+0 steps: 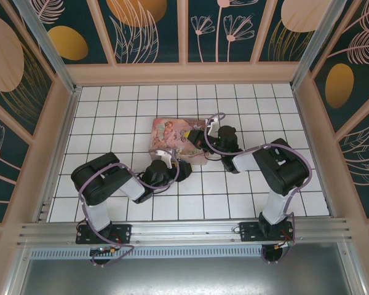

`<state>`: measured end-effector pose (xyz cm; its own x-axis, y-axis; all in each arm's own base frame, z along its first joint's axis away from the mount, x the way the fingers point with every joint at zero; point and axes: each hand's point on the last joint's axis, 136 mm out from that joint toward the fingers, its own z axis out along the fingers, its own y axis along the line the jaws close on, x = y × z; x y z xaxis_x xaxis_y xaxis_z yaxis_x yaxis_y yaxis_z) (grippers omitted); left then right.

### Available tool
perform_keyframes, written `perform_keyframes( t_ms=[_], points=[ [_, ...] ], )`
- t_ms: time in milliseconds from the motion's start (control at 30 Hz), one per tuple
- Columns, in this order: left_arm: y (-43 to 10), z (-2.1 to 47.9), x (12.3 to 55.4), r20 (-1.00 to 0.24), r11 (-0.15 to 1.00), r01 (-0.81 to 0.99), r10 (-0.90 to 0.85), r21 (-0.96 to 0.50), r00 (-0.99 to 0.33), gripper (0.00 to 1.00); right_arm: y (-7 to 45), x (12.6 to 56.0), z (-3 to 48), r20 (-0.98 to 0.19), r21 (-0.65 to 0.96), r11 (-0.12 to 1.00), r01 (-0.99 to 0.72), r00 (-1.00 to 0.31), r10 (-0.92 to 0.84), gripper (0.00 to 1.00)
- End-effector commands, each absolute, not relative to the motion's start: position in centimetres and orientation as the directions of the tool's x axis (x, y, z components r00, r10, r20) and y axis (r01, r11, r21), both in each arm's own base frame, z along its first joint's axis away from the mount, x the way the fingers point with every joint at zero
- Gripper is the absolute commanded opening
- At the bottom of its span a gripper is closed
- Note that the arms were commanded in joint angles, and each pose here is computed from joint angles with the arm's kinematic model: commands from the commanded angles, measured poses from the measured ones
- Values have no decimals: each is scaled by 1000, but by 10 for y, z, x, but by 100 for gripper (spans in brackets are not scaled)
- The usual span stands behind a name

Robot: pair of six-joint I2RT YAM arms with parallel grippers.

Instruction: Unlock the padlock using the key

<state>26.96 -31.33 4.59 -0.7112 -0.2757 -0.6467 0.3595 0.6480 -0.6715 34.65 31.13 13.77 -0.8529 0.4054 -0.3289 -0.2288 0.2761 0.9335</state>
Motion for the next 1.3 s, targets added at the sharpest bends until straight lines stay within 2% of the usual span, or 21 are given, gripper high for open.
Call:
perform_keyframes(
  t_ms=[0,633,933,1167,1267],
  points=[
    [-306,53,276,-646,639,330,-352,-695,-677,60,312,335,88,-254,926,359,-116,-895,367,0],
    [-302,56,279,-662,658,326,-356,-679,-660,40,314,334,85,-250,926,360,-112,-897,365,0],
    [-307,57,282,-667,657,338,-346,-674,-660,40,315,334,83,-247,927,359,-110,-899,362,0],
    [-307,58,285,-667,660,327,-360,-676,-653,32,317,333,82,-245,927,359,-109,-900,359,0],
    [-304,60,288,-667,665,315,-376,-678,-643,35,317,332,82,-246,927,358,-111,-901,358,0]
  ],
)
